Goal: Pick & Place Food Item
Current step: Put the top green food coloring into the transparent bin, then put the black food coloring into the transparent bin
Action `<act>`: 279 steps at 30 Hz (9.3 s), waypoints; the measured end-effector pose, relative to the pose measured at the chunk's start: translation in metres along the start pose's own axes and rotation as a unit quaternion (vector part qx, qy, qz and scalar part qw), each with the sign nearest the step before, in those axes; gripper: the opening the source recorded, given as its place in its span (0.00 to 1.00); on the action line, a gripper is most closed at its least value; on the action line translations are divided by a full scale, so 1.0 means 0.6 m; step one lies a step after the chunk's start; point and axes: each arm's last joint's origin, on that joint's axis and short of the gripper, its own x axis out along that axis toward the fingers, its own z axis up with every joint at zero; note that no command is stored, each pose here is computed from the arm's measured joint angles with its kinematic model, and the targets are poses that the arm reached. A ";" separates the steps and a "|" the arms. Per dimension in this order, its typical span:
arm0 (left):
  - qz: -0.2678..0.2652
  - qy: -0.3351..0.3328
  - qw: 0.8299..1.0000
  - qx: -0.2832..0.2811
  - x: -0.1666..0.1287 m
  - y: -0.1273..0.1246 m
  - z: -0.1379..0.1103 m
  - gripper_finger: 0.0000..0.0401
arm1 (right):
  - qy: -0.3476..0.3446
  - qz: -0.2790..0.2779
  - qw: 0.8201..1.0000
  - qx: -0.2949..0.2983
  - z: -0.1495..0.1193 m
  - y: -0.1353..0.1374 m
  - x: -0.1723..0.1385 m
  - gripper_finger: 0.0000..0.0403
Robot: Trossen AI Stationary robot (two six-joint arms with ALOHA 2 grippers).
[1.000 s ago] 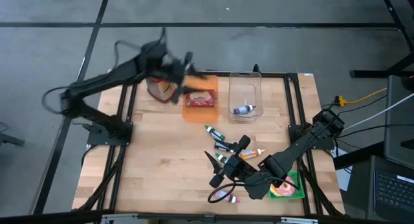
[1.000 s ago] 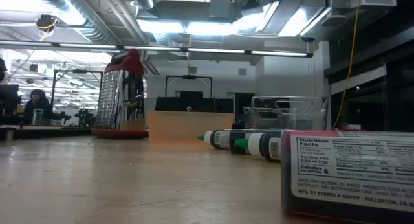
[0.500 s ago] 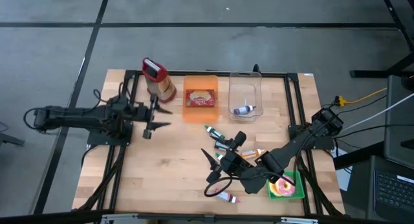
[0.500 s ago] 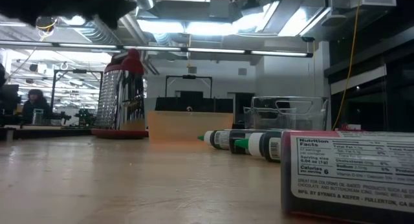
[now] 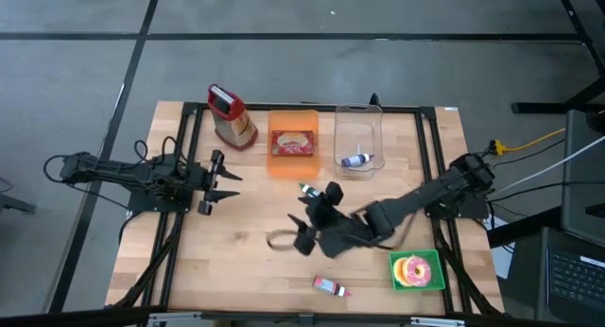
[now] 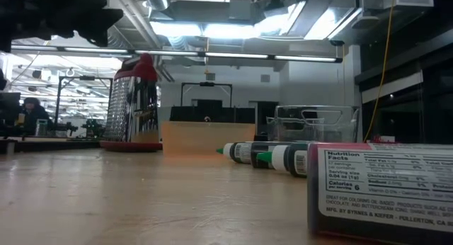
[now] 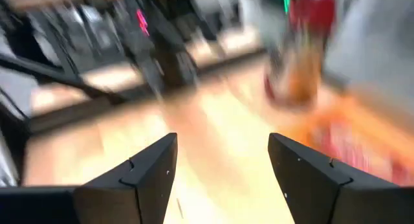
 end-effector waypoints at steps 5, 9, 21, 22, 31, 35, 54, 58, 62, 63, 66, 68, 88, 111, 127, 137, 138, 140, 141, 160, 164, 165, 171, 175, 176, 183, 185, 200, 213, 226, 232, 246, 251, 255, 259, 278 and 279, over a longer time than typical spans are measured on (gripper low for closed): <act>0.010 0.008 1.000 -0.003 0.000 -0.009 -0.010 0.44 | 0.091 -0.037 0.994 0.038 -0.037 -0.025 0.047 0.61; 0.001 0.008 1.000 -0.012 -0.001 -0.017 -0.010 0.44 | 0.158 -0.058 0.984 0.056 -0.055 -0.047 0.078 0.61; 0.003 0.009 1.000 -0.006 -0.001 -0.024 -0.010 0.44 | 0.303 -0.122 0.941 0.085 -0.095 -0.115 0.162 0.61; 0.003 0.009 1.000 -0.006 -0.001 -0.024 -0.010 0.44 | 0.314 -0.124 0.937 0.086 -0.098 -0.120 0.167 0.61; -0.003 0.014 1.000 -0.013 -0.001 -0.025 -0.012 0.44 | 0.367 -0.138 0.917 0.077 -0.131 -0.142 0.210 0.61; -0.003 0.015 1.000 -0.010 -0.001 -0.025 -0.012 0.44 | 0.372 -0.143 0.914 0.072 -0.136 -0.147 0.218 0.61; -0.012 0.020 1.000 -0.009 -0.001 -0.026 -0.014 0.44 | 0.397 -0.159 0.901 0.073 -0.175 -0.152 0.248 0.55; -0.012 0.020 1.000 -0.009 -0.001 -0.026 -0.014 0.44 | 0.397 -0.159 0.901 0.074 -0.175 -0.152 0.248 0.40; -0.011 0.020 1.000 -0.011 -0.001 -0.026 -0.014 0.44 | 0.396 -0.152 0.902 0.079 -0.173 -0.150 0.248 0.23; -0.011 0.020 1.000 -0.013 -0.001 -0.026 -0.014 0.44 | 0.393 -0.149 0.904 0.081 -0.172 -0.149 0.248 0.21; -0.011 0.020 1.000 -0.013 -0.001 -0.026 -0.014 0.44 | 0.382 -0.133 0.910 0.089 -0.170 -0.143 0.252 0.21; -0.011 0.020 1.000 -0.013 -0.001 -0.026 -0.014 0.44 | 0.371 -0.113 0.917 0.092 -0.168 -0.135 0.255 0.21; -0.011 0.020 1.000 -0.013 -0.001 -0.025 -0.014 0.44 | 0.189 -0.152 0.968 0.071 -0.024 -0.146 0.141 0.22; -0.016 0.024 1.000 -0.008 -0.001 -0.026 -0.015 0.44 | 0.220 -0.414 0.878 0.090 -0.021 -0.330 0.095 0.27; -0.016 0.024 1.000 -0.004 -0.001 -0.026 -0.015 0.44 | 0.213 -0.460 0.855 0.107 -0.080 -0.371 0.112 0.63; -0.016 0.024 1.000 -0.008 -0.001 -0.026 -0.015 0.44 | 0.193 -0.348 0.906 0.144 -0.077 -0.313 0.125 0.64; -0.016 0.024 1.000 -0.008 -0.001 -0.026 -0.015 0.44 | 0.194 -0.323 0.915 0.147 -0.077 -0.302 0.128 0.64; -0.016 0.024 1.000 -0.008 -0.001 -0.026 -0.015 0.44 | 0.201 -0.262 0.932 0.150 -0.076 -0.276 0.130 0.63; -0.016 0.024 1.000 -0.008 -0.001 -0.026 -0.015 0.44 | 0.202 -0.227 0.941 0.149 -0.075 -0.260 0.130 0.63; -0.016 0.032 0.999 -0.008 -0.001 -0.026 -0.018 0.44 | 0.276 -0.038 0.959 0.041 -0.155 -0.115 0.082 0.63; -0.016 0.034 0.999 -0.007 -0.001 -0.026 -0.018 0.44 | 0.317 -0.045 0.947 0.030 -0.185 -0.115 0.100 0.63; -0.015 0.034 0.999 -0.007 -0.001 -0.026 -0.018 0.44 | 0.325 -0.045 0.944 0.030 -0.190 -0.115 0.105 0.63; -0.015 0.035 0.999 -0.005 -0.001 -0.026 -0.018 0.44 | 0.338 -0.065 0.939 0.026 -0.202 -0.127 0.127 0.63; -0.015 0.035 0.999 -0.005 -0.001 -0.026 -0.018 0.44 | 0.347 -0.060 0.936 0.023 -0.202 -0.130 0.128 0.63; -0.015 0.035 0.999 -0.004 -0.001 -0.026 -0.018 0.44 | 0.347 -0.057 0.936 0.023 -0.201 -0.130 0.128 0.63; -0.016 0.035 0.999 -0.004 -0.001 -0.026 -0.018 0.44 | 0.349 -0.057 0.935 0.024 -0.201 -0.131 0.128 0.63; -0.016 0.035 0.999 -0.004 -0.001 -0.026 -0.018 0.44 | 0.349 -0.057 0.935 0.024 -0.201 -0.131 0.128 0.63; -0.017 0.035 0.999 -0.007 -0.001 -0.026 -0.018 0.44 | 0.348 -0.083 0.934 0.023 -0.203 -0.137 0.128 0.45; -0.017 0.035 0.999 -0.008 -0.001 -0.026 -0.018 0.44 | 0.344 -0.068 0.936 0.037 -0.214 -0.139 0.130 0.38; -0.017 0.035 0.999 -0.008 -0.001 -0.026 -0.019 0.44 | 0.390 -0.058 0.918 0.050 -0.239 -0.142 0.137 0.52; -0.017 0.037 0.999 -0.008 -0.001 -0.026 -0.019 0.44 | 0.386 -0.063 0.919 0.046 -0.244 -0.140 0.142 0.42; -0.017 0.035 0.999 -0.007 -0.001 -0.026 -0.019 0.44 | 0.336 -0.047 0.940 0.047 -0.200 -0.122 0.142 0.32; -0.017 0.035 0.999 -0.007 -0.001 -0.026 -0.019 0.44 | 0.278 -0.041 0.959 0.030 -0.149 -0.103 0.146 0.30; -0.017 0.035 0.999 -0.007 -0.001 -0.026 -0.019 0.44 | 0.241 -0.038 0.970 0.027 -0.099 -0.092 0.148 0.30; -0.017 0.035 0.999 -0.007 -0.001 -0.026 -0.019 0.44 | 0.217 -0.069 0.974 0.005 -0.050 -0.095 0.141 0.31; -0.022 0.034 0.999 -0.008 -0.001 -0.027 -0.019 0.44 | 0.273 -0.372 0.886 -0.035 0.041 -0.275 0.140 0.31; -0.022 0.034 0.999 -0.008 -0.001 -0.027 -0.019 0.44 | 0.272 -0.381 0.883 -0.033 0.042 -0.285 0.144 0.31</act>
